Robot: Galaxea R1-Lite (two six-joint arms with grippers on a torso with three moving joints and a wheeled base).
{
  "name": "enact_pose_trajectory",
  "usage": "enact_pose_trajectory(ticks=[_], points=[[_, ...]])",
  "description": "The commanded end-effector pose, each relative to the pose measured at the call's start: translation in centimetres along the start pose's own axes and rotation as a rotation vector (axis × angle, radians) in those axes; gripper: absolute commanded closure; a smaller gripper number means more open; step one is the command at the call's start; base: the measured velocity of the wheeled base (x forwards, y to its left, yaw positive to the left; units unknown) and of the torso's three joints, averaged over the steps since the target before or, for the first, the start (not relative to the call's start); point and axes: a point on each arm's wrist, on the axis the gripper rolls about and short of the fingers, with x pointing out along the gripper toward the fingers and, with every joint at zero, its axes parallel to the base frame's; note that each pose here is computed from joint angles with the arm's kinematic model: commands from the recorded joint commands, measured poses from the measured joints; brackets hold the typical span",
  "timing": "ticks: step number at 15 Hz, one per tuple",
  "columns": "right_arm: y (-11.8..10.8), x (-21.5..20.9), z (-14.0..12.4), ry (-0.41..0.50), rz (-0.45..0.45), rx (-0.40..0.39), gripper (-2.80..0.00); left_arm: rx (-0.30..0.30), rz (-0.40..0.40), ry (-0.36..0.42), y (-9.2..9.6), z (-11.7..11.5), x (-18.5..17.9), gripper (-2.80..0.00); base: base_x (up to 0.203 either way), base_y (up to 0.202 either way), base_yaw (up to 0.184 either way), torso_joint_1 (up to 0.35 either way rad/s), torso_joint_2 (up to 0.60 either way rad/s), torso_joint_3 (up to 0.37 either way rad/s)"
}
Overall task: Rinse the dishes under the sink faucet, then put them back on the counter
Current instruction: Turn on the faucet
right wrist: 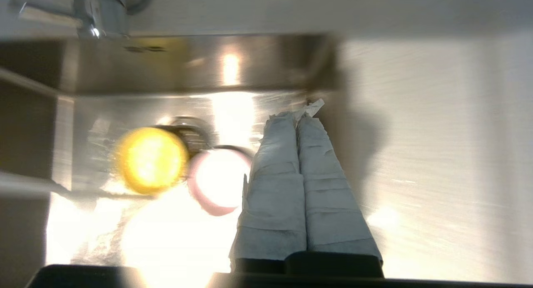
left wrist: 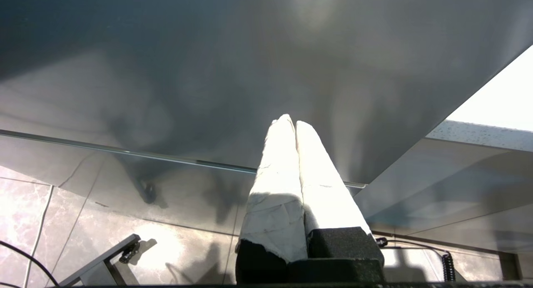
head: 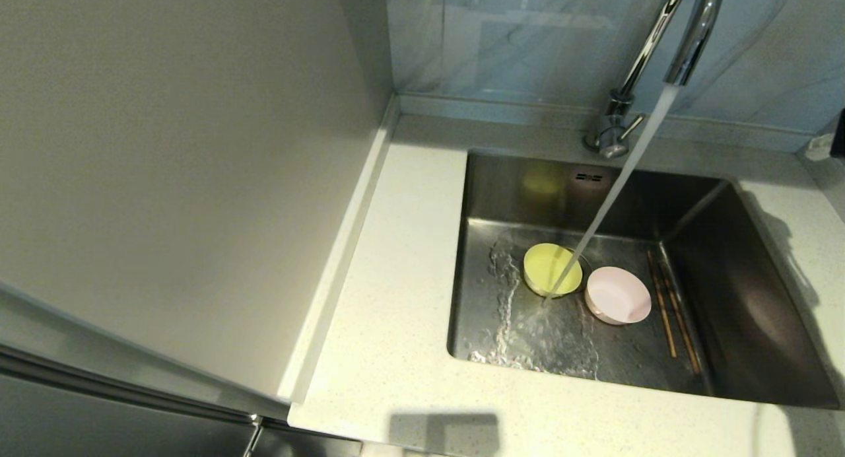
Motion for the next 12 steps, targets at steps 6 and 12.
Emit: enact_pose_trajectory(ticks=[6, 12], points=[[1.4, -15.6, -4.5, -0.361, -0.185, -0.254, 0.00, -0.001, 0.000, -0.004, 0.0, 0.0, 0.0, 0.00, 0.000, 0.000, 0.000, 0.000, 0.00, 0.000], [1.9, -23.6, -15.0, -0.486, -0.152, -0.282, 0.00, -0.001, 0.000, -0.004, 0.0, 0.0, 0.0, 0.00, 0.000, 0.000, 0.000, 0.000, 0.00, 0.000]])
